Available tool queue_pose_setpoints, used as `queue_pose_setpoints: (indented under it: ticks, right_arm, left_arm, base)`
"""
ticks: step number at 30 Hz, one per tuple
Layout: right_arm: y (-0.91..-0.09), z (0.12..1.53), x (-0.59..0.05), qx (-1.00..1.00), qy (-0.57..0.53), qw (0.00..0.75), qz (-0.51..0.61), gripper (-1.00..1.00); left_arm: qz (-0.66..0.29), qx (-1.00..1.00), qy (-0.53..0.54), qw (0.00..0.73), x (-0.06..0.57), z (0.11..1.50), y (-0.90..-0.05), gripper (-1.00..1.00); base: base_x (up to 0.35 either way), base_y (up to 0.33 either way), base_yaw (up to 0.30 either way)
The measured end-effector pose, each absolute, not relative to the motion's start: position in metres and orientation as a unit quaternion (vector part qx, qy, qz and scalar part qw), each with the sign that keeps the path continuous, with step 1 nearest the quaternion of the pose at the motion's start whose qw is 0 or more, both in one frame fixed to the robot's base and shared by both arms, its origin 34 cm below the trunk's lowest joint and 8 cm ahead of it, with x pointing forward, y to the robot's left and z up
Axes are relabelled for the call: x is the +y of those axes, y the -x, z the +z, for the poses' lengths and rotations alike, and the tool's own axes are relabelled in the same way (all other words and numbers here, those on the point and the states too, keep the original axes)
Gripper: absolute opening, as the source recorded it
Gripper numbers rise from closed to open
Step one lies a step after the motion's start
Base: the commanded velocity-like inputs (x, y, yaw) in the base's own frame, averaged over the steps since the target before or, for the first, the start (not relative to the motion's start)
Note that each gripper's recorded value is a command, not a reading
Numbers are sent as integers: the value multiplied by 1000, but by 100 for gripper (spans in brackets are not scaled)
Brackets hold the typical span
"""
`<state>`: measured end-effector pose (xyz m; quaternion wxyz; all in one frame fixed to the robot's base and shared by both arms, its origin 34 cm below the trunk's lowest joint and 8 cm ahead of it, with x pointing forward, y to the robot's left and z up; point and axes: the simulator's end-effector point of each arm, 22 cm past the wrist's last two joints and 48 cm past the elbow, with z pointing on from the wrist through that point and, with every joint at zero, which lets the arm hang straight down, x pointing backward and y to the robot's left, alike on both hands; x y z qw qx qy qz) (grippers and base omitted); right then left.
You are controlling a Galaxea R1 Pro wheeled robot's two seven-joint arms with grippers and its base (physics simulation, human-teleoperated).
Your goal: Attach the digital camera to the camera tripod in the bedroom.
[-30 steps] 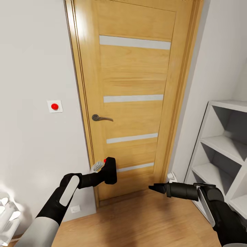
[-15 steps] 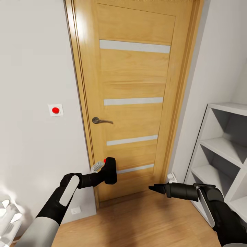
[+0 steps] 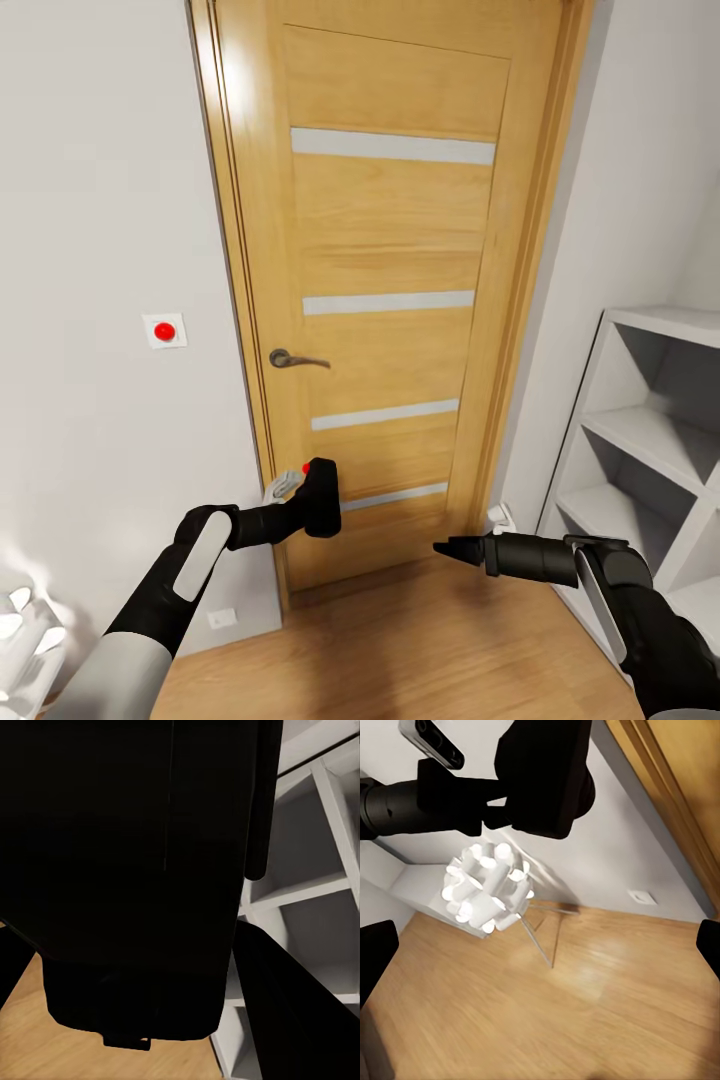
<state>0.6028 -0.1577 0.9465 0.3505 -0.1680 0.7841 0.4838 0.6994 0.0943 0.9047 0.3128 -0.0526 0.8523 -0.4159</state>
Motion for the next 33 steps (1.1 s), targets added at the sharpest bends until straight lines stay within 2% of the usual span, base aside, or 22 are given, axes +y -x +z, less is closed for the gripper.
queue_pose_setpoints:
  ticks: [20,33]
  right_arm:
    - [-611,968,-165,797,154,359,461,100]
    - [-650,919,-227,882,64,366,290,100]
  left_arm:
    - [-415,852,53,314,95,934,-699,-100]
    - [-414,852,54,315,95,951,-698,-100]
  base:
    - [0,0,0]
    - [0,0,0]
